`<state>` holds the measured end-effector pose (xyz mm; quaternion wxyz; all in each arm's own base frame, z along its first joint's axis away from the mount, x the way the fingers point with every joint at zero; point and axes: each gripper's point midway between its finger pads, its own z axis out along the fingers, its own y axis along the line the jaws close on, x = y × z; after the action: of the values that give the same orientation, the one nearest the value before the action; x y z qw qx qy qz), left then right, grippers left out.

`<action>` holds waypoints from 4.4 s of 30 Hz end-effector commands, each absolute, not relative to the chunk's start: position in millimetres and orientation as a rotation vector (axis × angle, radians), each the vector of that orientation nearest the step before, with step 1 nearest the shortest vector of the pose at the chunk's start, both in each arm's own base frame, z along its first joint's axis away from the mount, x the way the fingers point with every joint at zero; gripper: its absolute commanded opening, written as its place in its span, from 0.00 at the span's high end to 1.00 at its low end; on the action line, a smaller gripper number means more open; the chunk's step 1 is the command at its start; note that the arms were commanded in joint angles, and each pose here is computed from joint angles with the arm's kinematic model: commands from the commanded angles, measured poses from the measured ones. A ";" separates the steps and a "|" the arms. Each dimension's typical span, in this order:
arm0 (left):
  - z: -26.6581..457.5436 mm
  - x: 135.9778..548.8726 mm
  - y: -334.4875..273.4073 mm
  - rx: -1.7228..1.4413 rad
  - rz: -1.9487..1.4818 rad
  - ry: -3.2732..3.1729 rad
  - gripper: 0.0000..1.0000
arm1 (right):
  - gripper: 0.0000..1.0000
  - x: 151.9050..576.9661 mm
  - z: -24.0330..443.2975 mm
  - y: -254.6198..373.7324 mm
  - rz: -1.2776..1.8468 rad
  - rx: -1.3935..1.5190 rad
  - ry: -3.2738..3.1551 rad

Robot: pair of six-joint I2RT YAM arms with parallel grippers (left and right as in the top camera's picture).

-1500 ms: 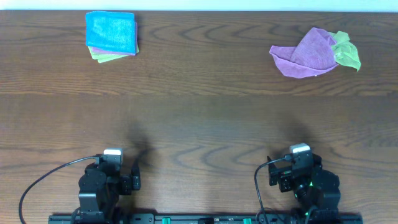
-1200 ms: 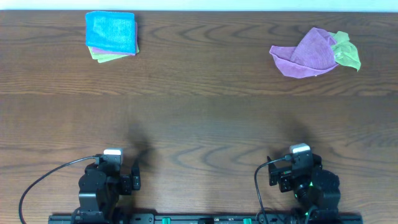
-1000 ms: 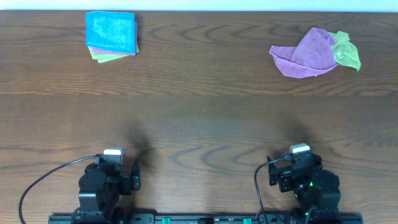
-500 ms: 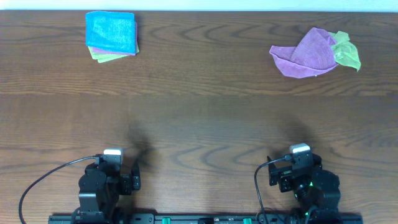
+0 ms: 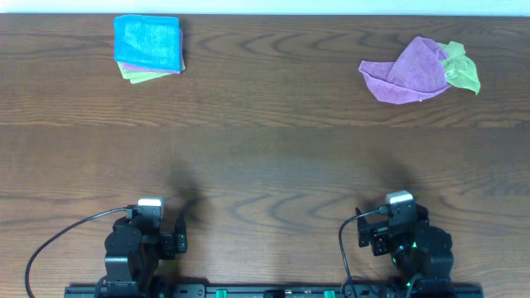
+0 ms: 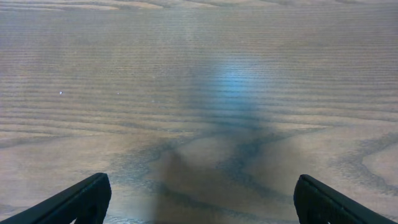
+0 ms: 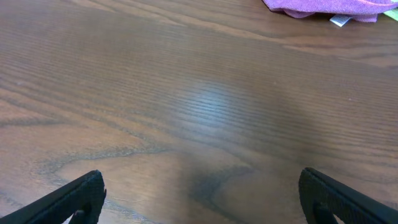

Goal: Fold the cloth

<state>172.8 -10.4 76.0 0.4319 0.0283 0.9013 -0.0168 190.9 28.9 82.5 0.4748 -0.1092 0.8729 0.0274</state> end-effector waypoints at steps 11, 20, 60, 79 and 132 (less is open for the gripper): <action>66.0 165.9 -4.1 0.091 0.014 2.289 0.05 | 0.01 203.0 129.2 7.0 0.127 0.062 2.191; 66.0 165.9 -4.1 0.091 0.014 2.289 0.05 | 0.01 250.1 167.1 -13.5 0.142 0.244 2.385; 66.0 165.9 -4.1 0.091 0.014 2.289 0.05 | 0.01 480.3 135.9 -75.0 0.201 0.523 2.690; 66.0 165.9 -4.1 0.091 0.014 2.289 0.05 | 0.16 552.9 65.7 -94.5 0.183 0.648 2.527; 66.0 165.8 -4.1 0.091 0.014 2.290 0.05 | 0.99 429.4 182.5 107.4 0.255 -0.093 2.785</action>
<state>172.7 -10.4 76.4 0.4326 0.0284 0.9010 -0.0166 438.5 81.6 169.5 0.1650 0.0099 0.9828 0.0821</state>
